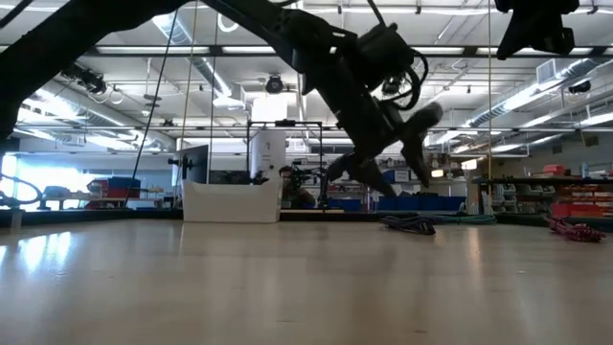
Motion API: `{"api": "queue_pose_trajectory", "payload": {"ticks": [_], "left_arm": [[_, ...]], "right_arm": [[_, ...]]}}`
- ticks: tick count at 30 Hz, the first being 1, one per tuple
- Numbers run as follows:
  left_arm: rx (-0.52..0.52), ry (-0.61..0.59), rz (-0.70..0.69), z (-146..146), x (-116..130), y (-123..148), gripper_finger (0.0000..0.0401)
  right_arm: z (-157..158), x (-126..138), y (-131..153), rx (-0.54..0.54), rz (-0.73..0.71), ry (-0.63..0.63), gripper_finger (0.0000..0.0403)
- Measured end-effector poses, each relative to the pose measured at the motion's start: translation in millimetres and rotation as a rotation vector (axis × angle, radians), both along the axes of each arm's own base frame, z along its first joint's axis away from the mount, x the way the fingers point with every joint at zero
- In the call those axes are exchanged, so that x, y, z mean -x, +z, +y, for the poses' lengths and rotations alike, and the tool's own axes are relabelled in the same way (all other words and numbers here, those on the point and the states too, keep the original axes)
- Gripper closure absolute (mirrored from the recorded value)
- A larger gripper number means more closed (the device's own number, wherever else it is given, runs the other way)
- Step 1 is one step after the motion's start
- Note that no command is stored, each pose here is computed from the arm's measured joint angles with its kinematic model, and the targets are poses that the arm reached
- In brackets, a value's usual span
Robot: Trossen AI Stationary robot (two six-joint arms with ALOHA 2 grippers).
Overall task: Pick and place USB-C Cables
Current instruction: Put the top violet charger cable into the white bin
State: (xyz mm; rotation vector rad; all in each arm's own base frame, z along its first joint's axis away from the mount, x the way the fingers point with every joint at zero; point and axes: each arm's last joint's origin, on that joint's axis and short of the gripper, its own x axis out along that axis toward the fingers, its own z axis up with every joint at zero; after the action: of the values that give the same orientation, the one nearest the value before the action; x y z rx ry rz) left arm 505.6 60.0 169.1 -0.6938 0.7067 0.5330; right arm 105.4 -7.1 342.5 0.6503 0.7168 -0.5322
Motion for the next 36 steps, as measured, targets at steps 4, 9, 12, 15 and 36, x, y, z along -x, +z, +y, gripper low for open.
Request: {"api": "queue_pose_trajectory", "payload": {"ticks": [4,9,12,15,36], "left_arm": [[-0.103,0.093,0.094,3,4,-13,0.014],[-0.093,0.082,0.104,4,-1,-36,0.0163],[-0.091,0.086,0.11,4,-4,-48,0.0183],[-0.091,0.074,0.121,6,-3,-49,0.021],[-0.431,-0.675,0.355,-12,75,107,0.0374]], "right_arm": [[0,0,0,0.0,-0.001,0.0,0.0393],[0,-1,1,0.0,-0.014,-0.001,0.0393],[0,-1,1,-0.001,-0.018,-0.002,0.0393],[0,-2,1,-0.001,-0.023,-0.002,0.0393],[1,-3,3,0.071,-0.012,0.143,0.0393]]}}
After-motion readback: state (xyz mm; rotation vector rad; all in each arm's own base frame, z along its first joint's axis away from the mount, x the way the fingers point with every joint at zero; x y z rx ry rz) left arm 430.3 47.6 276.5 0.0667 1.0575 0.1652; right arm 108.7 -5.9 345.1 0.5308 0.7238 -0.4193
